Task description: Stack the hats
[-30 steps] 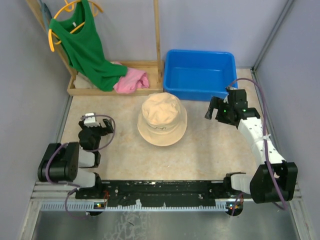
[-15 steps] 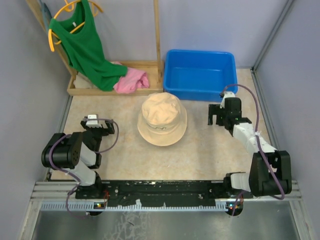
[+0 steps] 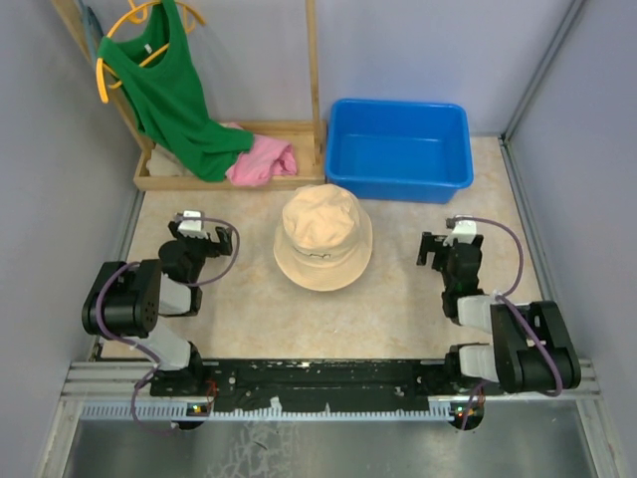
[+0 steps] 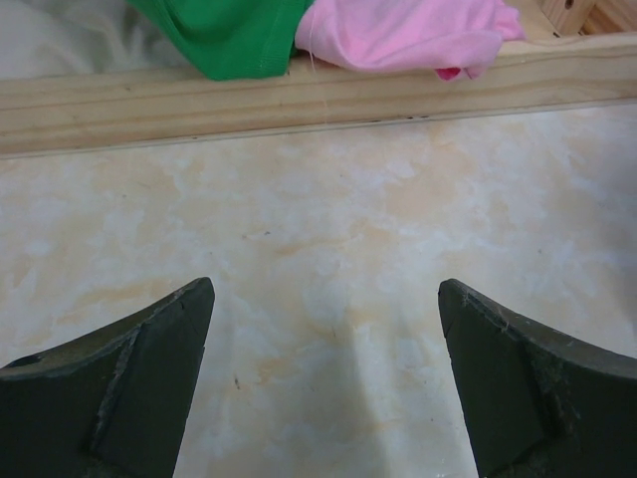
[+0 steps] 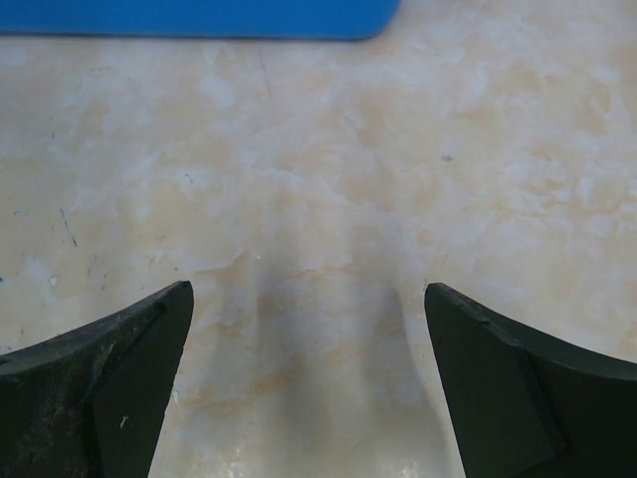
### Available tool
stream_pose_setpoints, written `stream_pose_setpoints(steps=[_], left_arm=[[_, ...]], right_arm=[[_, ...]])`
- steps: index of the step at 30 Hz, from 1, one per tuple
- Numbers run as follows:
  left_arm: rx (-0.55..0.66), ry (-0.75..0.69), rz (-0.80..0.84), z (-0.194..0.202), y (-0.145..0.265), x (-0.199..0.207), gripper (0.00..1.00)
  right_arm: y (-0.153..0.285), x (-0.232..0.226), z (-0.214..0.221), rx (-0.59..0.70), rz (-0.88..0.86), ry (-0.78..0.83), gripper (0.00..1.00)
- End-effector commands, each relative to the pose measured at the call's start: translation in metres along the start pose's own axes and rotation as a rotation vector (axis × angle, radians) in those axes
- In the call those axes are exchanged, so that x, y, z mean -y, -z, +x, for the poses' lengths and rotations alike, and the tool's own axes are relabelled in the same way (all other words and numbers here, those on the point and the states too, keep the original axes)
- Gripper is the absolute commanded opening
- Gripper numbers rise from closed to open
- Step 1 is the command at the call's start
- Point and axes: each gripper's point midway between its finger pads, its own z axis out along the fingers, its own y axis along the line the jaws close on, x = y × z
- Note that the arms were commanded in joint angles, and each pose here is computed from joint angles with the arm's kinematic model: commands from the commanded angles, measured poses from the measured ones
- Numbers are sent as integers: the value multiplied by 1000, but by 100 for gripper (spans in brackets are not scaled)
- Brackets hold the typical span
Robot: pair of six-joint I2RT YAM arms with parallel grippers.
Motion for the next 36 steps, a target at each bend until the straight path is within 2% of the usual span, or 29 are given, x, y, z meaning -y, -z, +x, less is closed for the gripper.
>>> stream_pose_setpoints(steps=[1,7,17,36], left_arm=[[-5,-20,45,0,0,9,99],[-5,-20,45,0,0,8,99],[-5,-20,46,0,0,9,99],[-5,-20,45,0,0,8,99]], right_arm=[[1,10,-74,334,45,-8,99],[-18,6,-59,275,28,-1,99],[-14,10,-60,315,33,-13,99],[-14,9,-58,307,26,-9,99]])
